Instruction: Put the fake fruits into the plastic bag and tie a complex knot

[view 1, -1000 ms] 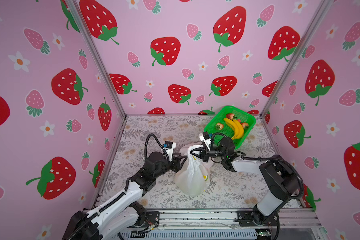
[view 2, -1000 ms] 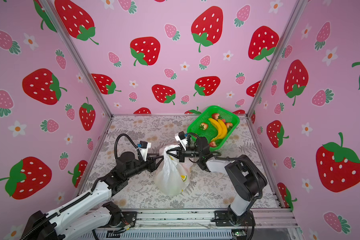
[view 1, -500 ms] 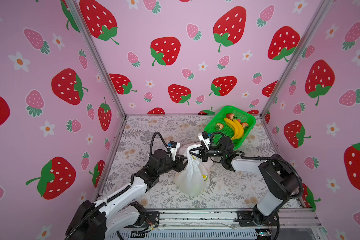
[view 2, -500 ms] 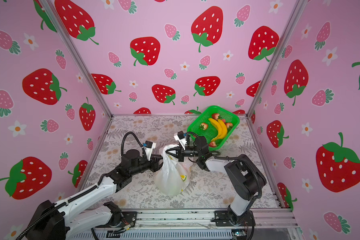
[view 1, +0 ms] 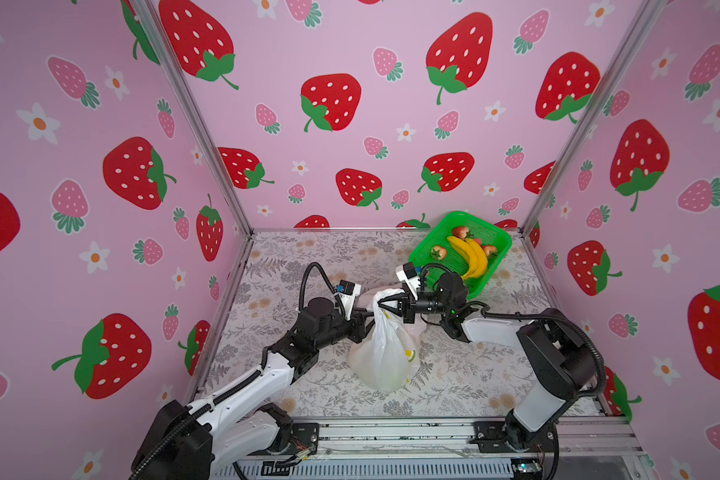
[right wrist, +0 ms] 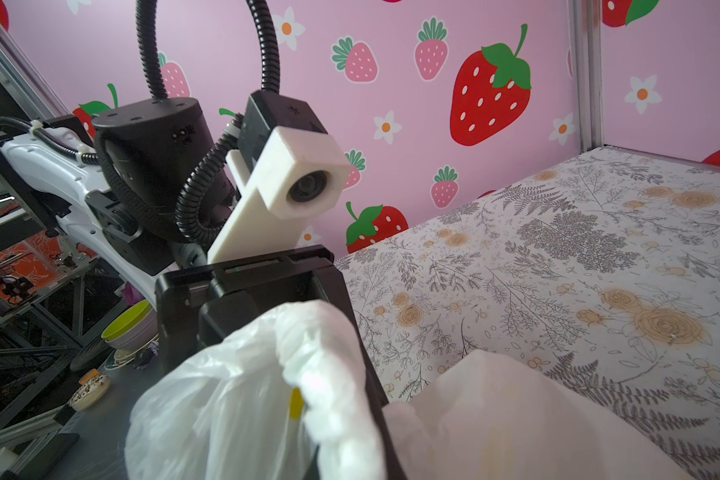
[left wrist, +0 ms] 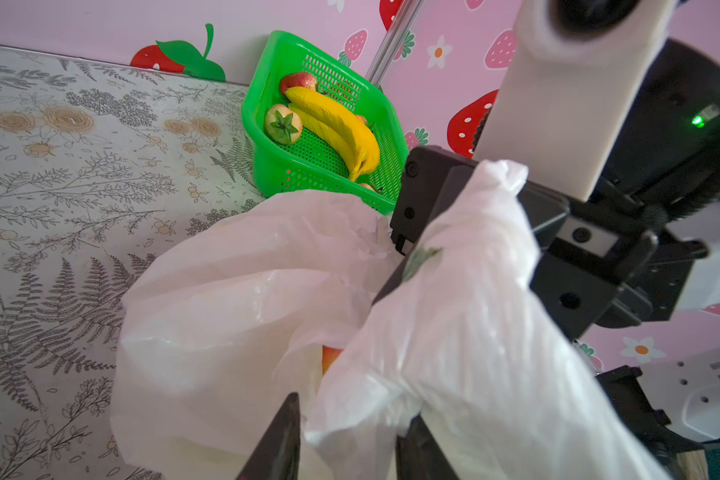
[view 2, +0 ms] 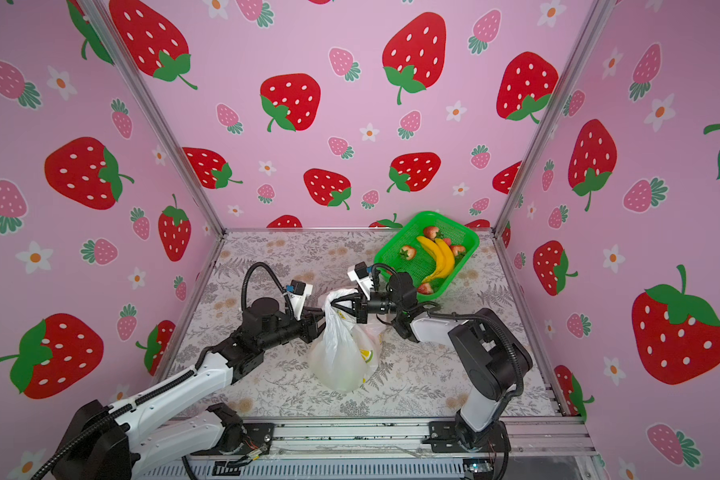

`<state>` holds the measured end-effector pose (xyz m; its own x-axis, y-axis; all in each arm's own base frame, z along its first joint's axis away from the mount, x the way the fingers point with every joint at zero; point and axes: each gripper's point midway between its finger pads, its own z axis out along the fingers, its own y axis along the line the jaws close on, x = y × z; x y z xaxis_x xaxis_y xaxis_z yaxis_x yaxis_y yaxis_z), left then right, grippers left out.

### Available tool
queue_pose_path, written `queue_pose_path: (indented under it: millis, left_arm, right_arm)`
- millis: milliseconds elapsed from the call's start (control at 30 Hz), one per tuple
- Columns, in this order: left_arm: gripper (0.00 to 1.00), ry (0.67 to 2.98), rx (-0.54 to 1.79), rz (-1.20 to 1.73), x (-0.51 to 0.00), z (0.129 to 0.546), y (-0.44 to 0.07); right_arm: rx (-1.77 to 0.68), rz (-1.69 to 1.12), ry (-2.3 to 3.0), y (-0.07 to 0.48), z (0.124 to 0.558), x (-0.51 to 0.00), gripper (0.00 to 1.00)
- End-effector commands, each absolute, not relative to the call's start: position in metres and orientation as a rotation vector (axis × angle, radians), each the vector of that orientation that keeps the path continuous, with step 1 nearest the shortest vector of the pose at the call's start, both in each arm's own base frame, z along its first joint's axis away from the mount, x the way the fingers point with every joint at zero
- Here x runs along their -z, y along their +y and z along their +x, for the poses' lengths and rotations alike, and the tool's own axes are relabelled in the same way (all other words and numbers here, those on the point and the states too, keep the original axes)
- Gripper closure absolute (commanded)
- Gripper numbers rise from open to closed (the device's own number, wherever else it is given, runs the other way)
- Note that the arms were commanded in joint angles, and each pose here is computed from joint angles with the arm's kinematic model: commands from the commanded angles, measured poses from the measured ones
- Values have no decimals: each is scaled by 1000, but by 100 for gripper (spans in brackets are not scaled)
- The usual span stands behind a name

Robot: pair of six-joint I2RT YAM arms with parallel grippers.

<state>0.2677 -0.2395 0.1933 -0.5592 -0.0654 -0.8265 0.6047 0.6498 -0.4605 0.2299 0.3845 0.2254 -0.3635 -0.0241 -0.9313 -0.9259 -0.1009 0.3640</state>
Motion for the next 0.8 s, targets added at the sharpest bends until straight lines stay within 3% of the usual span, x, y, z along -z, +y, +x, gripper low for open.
queue_pose_path:
  millis: [0, 167, 567, 767]
  left_arm:
    - [58, 1880, 926, 409, -224, 278, -238]
    - [63, 1872, 932, 411, -226, 278, -239]
    - [99, 1899, 902, 370, -219, 280, -233]
    - [100, 1921, 890, 353, -214, 281, -231]
  right_arm:
    - [-1567, -1119, 1410, 390, 227, -227, 100]
    - [-1568, -1121, 1411, 391, 227, -226, 100]
    - [-1541, -1117, 1417, 390, 229, -227, 100]
    - [-1510, -1100, 1429, 389, 234, -228, 100]
